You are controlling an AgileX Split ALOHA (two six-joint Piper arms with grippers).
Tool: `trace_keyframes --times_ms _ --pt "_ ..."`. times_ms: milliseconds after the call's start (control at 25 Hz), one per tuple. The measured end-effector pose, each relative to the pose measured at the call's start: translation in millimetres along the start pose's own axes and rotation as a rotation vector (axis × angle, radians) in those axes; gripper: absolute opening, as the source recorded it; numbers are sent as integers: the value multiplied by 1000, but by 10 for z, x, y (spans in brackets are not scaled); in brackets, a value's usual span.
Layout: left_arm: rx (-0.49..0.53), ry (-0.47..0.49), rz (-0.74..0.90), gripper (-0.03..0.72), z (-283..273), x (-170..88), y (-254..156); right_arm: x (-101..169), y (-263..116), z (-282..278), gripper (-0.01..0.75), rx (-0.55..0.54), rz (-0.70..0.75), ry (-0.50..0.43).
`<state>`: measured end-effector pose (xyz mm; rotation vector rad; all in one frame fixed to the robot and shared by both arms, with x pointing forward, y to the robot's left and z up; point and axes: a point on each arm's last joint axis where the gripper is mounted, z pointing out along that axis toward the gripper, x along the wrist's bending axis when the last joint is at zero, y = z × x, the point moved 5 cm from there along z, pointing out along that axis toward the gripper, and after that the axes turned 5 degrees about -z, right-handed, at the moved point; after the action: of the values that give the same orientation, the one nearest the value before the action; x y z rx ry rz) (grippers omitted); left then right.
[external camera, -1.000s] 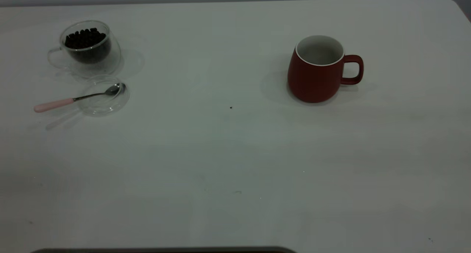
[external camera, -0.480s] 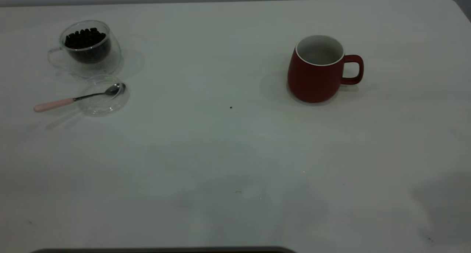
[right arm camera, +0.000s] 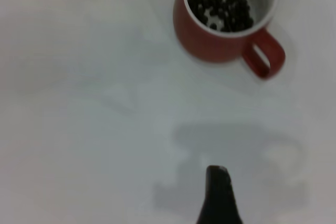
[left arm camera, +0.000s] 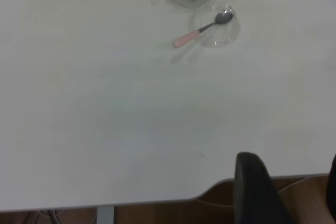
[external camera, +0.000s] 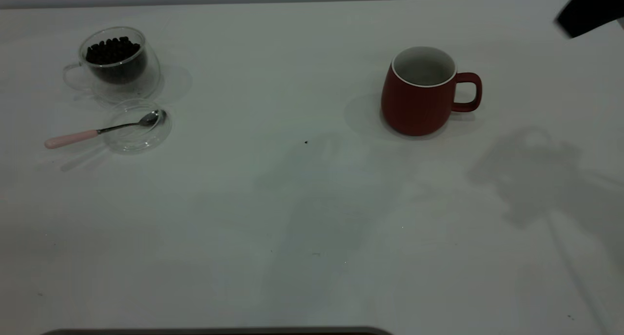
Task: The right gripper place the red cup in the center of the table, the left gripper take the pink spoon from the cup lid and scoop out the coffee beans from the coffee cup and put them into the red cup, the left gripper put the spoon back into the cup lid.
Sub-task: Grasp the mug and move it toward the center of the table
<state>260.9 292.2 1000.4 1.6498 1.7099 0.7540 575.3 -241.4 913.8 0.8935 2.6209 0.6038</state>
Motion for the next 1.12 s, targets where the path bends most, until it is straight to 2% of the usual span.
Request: trace_keyframes --times_ms 160,320,640,800,960,1120 --pt "0 0 0 392 0 0 0 -176 -43 490 589 38 -224 26" --pt "0 0 0 392 0 0 0 -295 -43 910 589 29 -368 60" --pt "0 0 1 392 0 0 0 -340 -112 1589 589 -38 -407 103" --pt "0 0 1 392 0 0 0 -319 -99 1813 589 -49 -329 104" --pt "0 0 1 392 0 0 0 -164 59 2005 589 -65 -358 127" --pt "0 0 1 392 0 0 0 79 387 2165 589 -109 -412 141"
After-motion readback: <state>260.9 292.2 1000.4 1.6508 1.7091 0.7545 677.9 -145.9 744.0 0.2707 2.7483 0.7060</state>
